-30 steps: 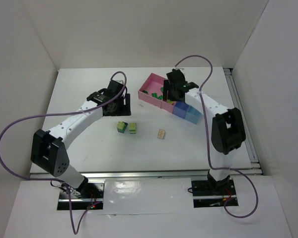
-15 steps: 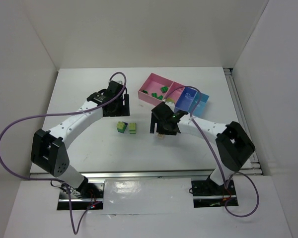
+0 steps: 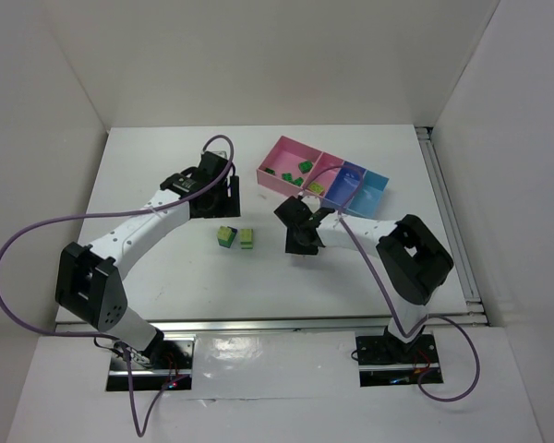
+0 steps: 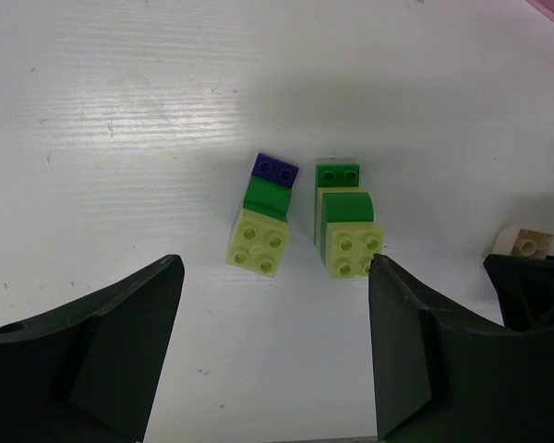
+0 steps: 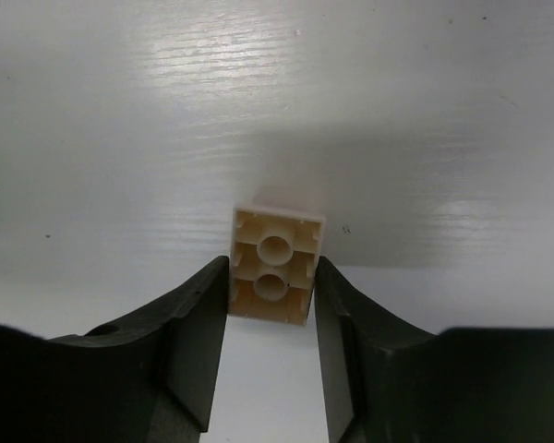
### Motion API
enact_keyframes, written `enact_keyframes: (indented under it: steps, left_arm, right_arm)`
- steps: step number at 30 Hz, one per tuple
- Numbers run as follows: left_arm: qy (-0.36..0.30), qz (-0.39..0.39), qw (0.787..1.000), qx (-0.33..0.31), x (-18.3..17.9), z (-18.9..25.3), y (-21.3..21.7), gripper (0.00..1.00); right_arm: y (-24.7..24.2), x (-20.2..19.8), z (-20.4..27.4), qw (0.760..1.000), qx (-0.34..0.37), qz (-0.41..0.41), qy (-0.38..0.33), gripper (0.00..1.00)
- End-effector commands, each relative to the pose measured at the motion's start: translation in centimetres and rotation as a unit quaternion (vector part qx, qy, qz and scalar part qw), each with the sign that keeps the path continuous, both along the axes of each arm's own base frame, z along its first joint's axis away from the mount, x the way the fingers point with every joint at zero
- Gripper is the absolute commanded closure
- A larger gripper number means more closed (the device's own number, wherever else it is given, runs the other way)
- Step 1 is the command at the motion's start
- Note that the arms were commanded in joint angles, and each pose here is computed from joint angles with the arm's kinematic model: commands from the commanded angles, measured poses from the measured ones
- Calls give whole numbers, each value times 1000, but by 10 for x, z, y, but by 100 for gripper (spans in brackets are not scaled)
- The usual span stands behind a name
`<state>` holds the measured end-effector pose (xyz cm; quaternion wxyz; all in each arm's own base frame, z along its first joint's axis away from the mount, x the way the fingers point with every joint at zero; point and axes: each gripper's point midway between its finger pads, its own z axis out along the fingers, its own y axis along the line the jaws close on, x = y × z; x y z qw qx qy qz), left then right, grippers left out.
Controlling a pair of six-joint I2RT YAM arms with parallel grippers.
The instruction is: Sort the legos into containers by color
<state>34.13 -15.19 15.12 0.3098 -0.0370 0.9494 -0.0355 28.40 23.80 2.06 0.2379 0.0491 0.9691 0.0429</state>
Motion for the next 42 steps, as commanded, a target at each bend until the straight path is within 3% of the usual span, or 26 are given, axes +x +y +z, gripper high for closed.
enact_keyframes:
  steps: [1, 4, 13, 18, 25, 28, 29, 30, 32, 35, 39, 42]
  left_arm:
    - [-27, 2, 999, -21, 3, 20, -5, 16]
    - [-27, 2, 999, -21, 3, 20, -5, 16]
    - [-33, 17, 999, -9, 5, 25, 2, 14]
    - [-27, 25, 999, -3, 2, 21, 5, 13]
    - [-23, 28, 999, 4, 0, 24, 9, 12]
    - [-17, 30, 999, 13, -1, 20, 11, 12]
    - [-21, 31, 999, 10, 1, 24, 10, 12]
    - [-21, 31, 999, 10, 1, 24, 10, 12]
    - [-15, 28, 999, 9, 1, 20, 9, 12]
    - [-9, 31, 999, 18, 0, 16, 11, 12]
    - [2, 30, 999, 14, -2, 12, 9, 16]
    - [9, 2, 1000, 10, -4, 5, -3, 23]
  right_arm:
    - [6, 18, 14, 999, -1, -10, -42, 55]
    - [5, 30, 44, 997, 1, -10, -80, 64]
    - [-64, 82, 131, 977, -44, -87, -190, 66]
    - [-115, 122, 143, 968, -53, -141, -199, 65]
    - [-150, 169, 137, 960, -56, -177, -208, 65]
    - [-155, 190, 143, 960, -45, -176, -213, 50]
    - [-150, 198, 143, 962, -40, -172, -210, 34]
    - [-152, 203, 144, 963, -41, -168, -208, 27]
    - [-152, 203, 148, 964, -44, -167, -201, 21]
    - [-150, 197, 166, 962, -28, -160, -221, 20]
    - [-129, 174, 185, 962, 16, -120, -246, 33]
    - [-104, 140, 164, 972, 31, -71, -223, 36]
